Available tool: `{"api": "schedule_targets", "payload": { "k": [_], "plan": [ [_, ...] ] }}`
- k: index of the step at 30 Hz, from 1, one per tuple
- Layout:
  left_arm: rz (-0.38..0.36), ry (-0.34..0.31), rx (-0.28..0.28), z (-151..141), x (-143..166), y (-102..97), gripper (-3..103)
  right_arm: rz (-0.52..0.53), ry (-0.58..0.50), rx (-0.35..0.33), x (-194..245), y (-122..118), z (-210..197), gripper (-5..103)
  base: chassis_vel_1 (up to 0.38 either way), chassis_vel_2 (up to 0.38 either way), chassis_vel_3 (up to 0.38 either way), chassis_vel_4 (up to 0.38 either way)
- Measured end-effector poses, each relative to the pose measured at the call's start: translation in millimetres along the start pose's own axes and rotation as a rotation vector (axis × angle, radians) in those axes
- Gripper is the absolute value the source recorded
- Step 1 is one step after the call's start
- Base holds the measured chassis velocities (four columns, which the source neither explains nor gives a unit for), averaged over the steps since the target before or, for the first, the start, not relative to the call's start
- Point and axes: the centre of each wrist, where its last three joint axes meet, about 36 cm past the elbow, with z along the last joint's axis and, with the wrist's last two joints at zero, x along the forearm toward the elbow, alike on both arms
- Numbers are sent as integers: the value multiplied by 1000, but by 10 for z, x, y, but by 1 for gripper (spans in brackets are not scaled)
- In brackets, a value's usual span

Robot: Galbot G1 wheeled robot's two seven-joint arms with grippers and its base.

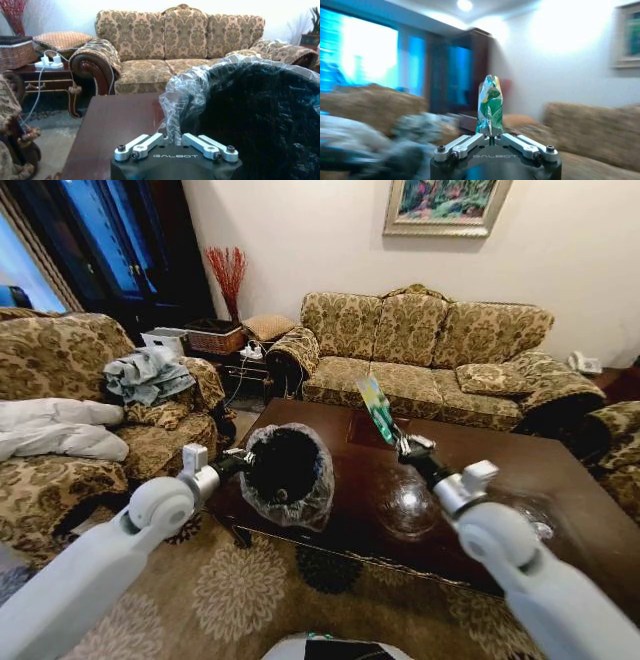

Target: Move to the front of the table and place the trash on the table into the trash bin.

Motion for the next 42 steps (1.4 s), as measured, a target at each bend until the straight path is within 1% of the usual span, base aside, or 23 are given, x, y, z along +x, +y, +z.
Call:
{"api": "schedule_targets", "payload": {
  "k": [2, 3, 4, 5, 8, 9, 10, 12, 14, 15, 18, 20, 24, 25, 27, 28, 29, 30, 32, 36, 38, 39, 42],
  "plan": [
    [-7, -3, -14, -119, -36, 115, 2, -78, 19, -13, -2, 66, -134, 0, 0, 0, 0, 0],
    [-7, -3, -14, -119, -36, 115, 2, -78, 19, -13, -2, 66, -134, 0, 0, 0, 0, 0],
    [-7, -3, -18, -173, -53, 164, 2, -108, 32, -20, 0, 82, -176, 0, 0, 0, 0, 0],
    [-5, -2, -25, -264, -112, 234, 2, -159, 54, -28, 7, 100, -234, 0, 0, 0, 0, 0],
    [-2, -5, -32, -342, -185, 272, 2, -194, 74, -26, 6, 91, -251, 0, 0, 0, 0, 0],
    [13, -6, -36, -415, -319, 257, 2, -218, 88, -26, -18, 58, -240, 0, 0, 0, 0, 0],
    [13, -6, -36, -415, -319, 257, 2, -218, 88, -26, -18, 58, -240, 0, 0, 0, 0, 0],
    [38, 2, -33, -423, -449, 185, 2, -223, 93, -37, -34, 42, -226, 0, 0, 0, 0, 0],
    [68, 16, -31, -436, -667, 77, 2, -226, 98, -64, -71, 1, -191, 0, 0, 0, 0, 0],
    [68, 16, -31, -436, -667, 77, 2, -226, 98, -64, -71, 1, -191, 0, 0, 0, 0, 0],
    [86, 17, -23, -482, -847, 13, 2, -219, 114, -73, -144, -60, -93, 0, 0, 0, 0, 0],
    [90, 17, -19, -502, -884, -17, 2, -212, 117, -75, -182, -90, -50, 0, 0, 0, 0, 0],
    [116, 14, -14, -592, -930, -125, 2, -179, 89, -66, -413, -225, 14, 0, 0, 0, 0, 0],
    [120, 13, -14, -607, -929, -140, 2, -174, 77, -61, -498, -263, 0, 0, 0, 0, 0, 0],
    [126, 15, -16, -633, -929, -156, 2, -162, 46, -47, -836, -390, -53, 0, 0, 0, 0, 0],
    [126, 15, -16, -633, -929, -156, 2, -162, 46, -47, -836, -390, -53, 0, 0, 0, 0, 0],
    [121, 19, -19, -634, -924, -132, 2, -163, 29, -32, -1039, -458, -63, 0, 0, 0, 0, 0],
    [110, 29, -19, -617, -930, -61, 2, -183, 0, 13, -1387, -576, -54, 0, 0, 0, 0, 0],
    [95, 41, -9, -573, -971, 27, 2, -227, -28, 58, -1739, -659, -12, 0, 0, 0, 0, 0],
    [86, 53, 9, -520, -1030, 118, 2, -273, -37, 44, -1906, -592, -103, 0, 0, 0, 0, 0],
    [83, 71, 43, -473, -1155, 238, 2, -306, -14, 19, -1951, -537, -145, 0, 0, 0, 0, 0],
    [83, 71, 43, -473, -1155, 238, 2, -306, -14, 19, -1951, -537, -145, 0, 0, 0, 0, 0],
    [79, 61, 60, -598, -1306, 294, 2, -330, 32, 31, -1904, -540, -84, 0, 0, 0, 0, 0]
  ]
}}
